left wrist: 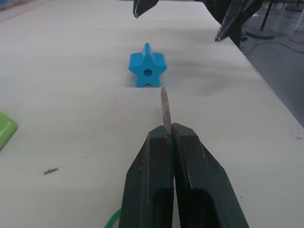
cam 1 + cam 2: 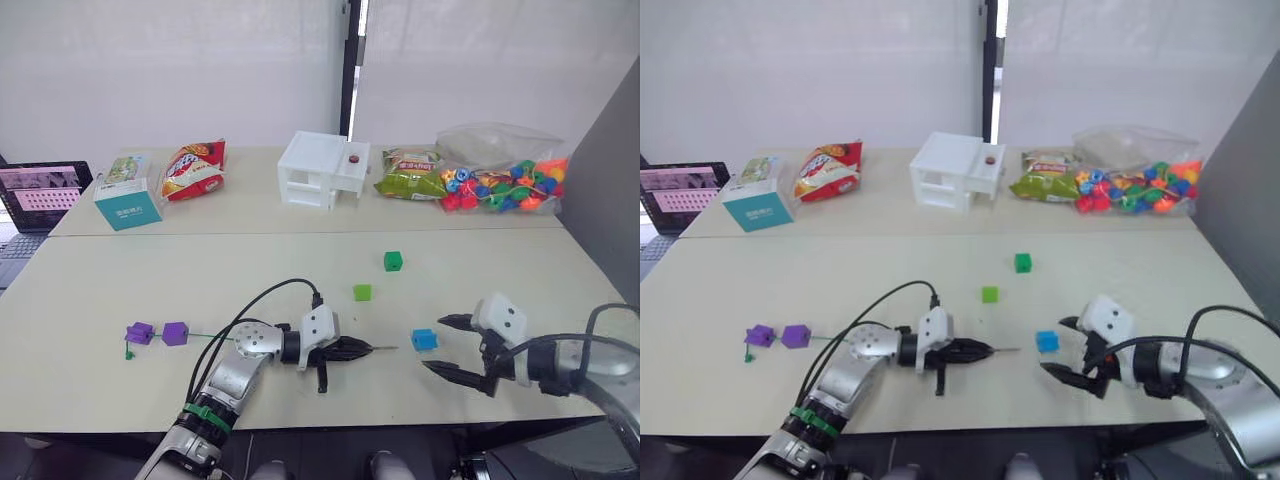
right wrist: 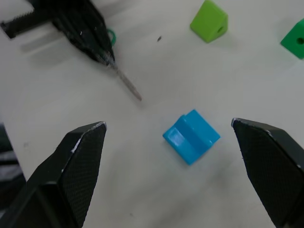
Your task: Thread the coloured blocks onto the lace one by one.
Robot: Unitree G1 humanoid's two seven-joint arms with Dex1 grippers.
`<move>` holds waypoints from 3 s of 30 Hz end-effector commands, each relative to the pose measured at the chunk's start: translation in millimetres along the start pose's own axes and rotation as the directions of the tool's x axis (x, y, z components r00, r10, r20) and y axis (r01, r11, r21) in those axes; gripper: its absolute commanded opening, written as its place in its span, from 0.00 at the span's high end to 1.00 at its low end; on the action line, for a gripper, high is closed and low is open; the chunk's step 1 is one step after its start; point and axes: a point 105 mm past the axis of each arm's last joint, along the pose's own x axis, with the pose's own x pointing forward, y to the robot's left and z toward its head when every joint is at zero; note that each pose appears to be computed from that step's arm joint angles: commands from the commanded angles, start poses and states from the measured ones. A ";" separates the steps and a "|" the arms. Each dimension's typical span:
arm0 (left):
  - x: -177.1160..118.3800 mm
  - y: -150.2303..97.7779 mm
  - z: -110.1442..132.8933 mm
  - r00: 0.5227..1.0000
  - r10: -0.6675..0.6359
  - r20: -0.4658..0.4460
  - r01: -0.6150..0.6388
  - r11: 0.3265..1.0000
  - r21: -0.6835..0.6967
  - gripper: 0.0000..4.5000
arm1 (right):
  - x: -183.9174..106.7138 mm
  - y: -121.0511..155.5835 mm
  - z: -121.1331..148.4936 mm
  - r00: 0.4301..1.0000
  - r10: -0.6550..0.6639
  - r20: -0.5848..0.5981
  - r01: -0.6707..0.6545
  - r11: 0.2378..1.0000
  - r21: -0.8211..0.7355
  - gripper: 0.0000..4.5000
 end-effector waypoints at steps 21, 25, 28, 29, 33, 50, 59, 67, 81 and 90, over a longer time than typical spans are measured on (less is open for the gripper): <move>-5.0 0.3 7.4 0.999 0.032 -0.003 -0.032 0.998 0.052 1.00 | 39.4 -28.5 -4.0 0.954 0.255 -0.155 -0.292 0.905 -0.309 0.70; -3.6 -0.7 6.5 1.000 0.014 -0.016 -0.013 0.998 0.057 1.00 | 48.8 -8.6 11.9 0.953 0.281 -0.109 -0.301 0.915 -0.270 0.70; -2.2 -0.4 7.4 1.000 0.010 -0.015 -0.009 0.998 0.062 1.00 | 53.6 -0.1 15.3 0.954 0.280 -0.106 -0.298 0.926 -0.234 0.70; -1.8 -0.4 7.6 1.000 0.010 -0.014 -0.009 0.998 0.063 1.00 | 54.9 1.0 15.0 0.955 0.275 -0.107 -0.293 0.930 -0.223 0.70; -0.8 -0.5 7.7 1.000 0.008 -0.014 -0.007 0.998 0.065 1.00 | 56.2 0.8 6.3 0.956 0.254 -0.149 -0.281 0.938 -0.203 0.70; -6.4 1.5 10.6 1.000 0.005 -0.016 -0.004 0.998 0.067 1.00 | 55.8 -6.4 -1.0 0.958 0.220 -0.185 -0.252 0.952 -0.172 0.70; -11.2 -1.3 12.6 1.000 -0.006 -0.017 0.007 0.999 0.045 1.00 | 58.3 -7.2 -3.6 0.957 0.215 -0.192 -0.249 0.952 -0.177 0.70; -1.2 -6.6 8.2 0.998 -0.060 -0.033 0.061 0.998 0.014 1.00 | 58.6 -7.6 -2.8 0.958 0.212 -0.193 -0.248 0.951 -0.185 0.70; 38.3 2.7 14.1 0.998 -0.054 -0.011 0.054 0.996 0.071 1.00 | 58.9 -4.5 -0.7 0.959 0.212 -0.188 -0.248 0.950 -0.190 0.70; 48.0 -1.2 13.5 0.997 -0.070 -0.044 0.073 0.993 0.088 0.71 | 58.9 -3.2 1.4 0.961 0.208 -0.183 -0.241 0.953 -0.184 0.70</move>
